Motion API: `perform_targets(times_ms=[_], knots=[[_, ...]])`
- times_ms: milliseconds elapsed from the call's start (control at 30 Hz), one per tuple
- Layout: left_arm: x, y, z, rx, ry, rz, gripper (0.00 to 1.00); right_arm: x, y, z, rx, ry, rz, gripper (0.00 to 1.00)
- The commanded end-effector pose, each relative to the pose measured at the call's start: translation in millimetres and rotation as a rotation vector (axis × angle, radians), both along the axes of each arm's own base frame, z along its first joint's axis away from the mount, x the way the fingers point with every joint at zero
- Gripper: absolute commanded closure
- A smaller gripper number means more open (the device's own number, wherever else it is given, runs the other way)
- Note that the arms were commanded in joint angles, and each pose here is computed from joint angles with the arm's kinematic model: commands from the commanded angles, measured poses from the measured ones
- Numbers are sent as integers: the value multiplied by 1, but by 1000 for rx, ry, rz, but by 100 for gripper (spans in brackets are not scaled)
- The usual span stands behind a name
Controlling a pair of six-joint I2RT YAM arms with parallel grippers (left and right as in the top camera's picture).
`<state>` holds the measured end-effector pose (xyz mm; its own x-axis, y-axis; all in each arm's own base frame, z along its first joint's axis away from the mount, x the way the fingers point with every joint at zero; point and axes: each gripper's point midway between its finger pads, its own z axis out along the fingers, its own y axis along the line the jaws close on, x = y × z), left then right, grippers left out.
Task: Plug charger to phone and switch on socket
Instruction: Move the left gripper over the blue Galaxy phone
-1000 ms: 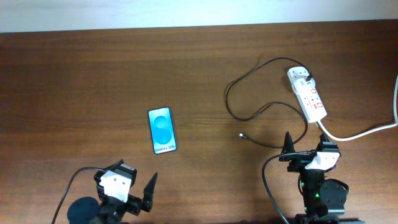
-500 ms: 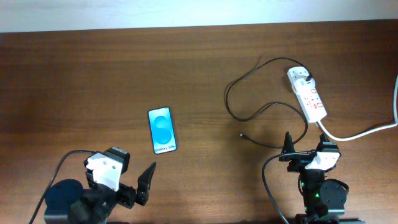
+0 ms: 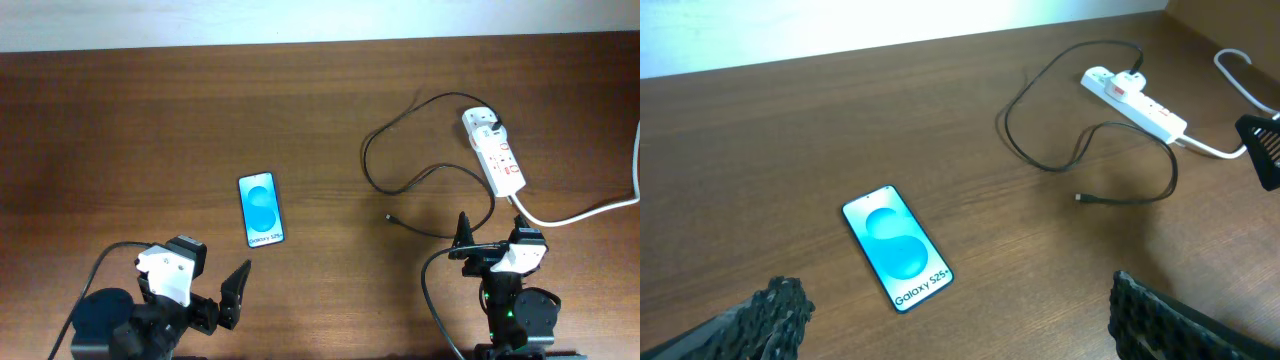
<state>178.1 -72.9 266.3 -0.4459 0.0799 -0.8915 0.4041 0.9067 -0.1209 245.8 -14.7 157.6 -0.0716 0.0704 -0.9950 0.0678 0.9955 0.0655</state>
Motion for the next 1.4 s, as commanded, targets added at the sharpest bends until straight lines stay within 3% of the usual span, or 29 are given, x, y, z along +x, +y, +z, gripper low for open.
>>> perform_targets(times_ms=[0, 400, 600, 767, 1000, 1200, 1367], knots=[[0, -1, 10, -19, -16, 0, 1, 0, 0, -2, -7, 5, -1, 2], [30, 3, 4, -15, 111, 40, 1, 0, 0, -2, -7, 5, -1, 2], [49, 6, 32, -11, 101, 63, 1, 0, 0, -2, -7, 5, -1, 2], [73, 7, 45, 3, 227, 75, 1, 0, 0, -2, -7, 5, -1, 2], [71, 7, 28, 32, 309, 59, 1, 0, 0, -2, -7, 5, -1, 2], [101, 20, -38, 45, 607, 184, 1, 0, 0, -2, -7, 5, -1, 2], [127, 9, -114, 285, 795, 181, 1, 0, 0, -2, -7, 5, -1, 1]])
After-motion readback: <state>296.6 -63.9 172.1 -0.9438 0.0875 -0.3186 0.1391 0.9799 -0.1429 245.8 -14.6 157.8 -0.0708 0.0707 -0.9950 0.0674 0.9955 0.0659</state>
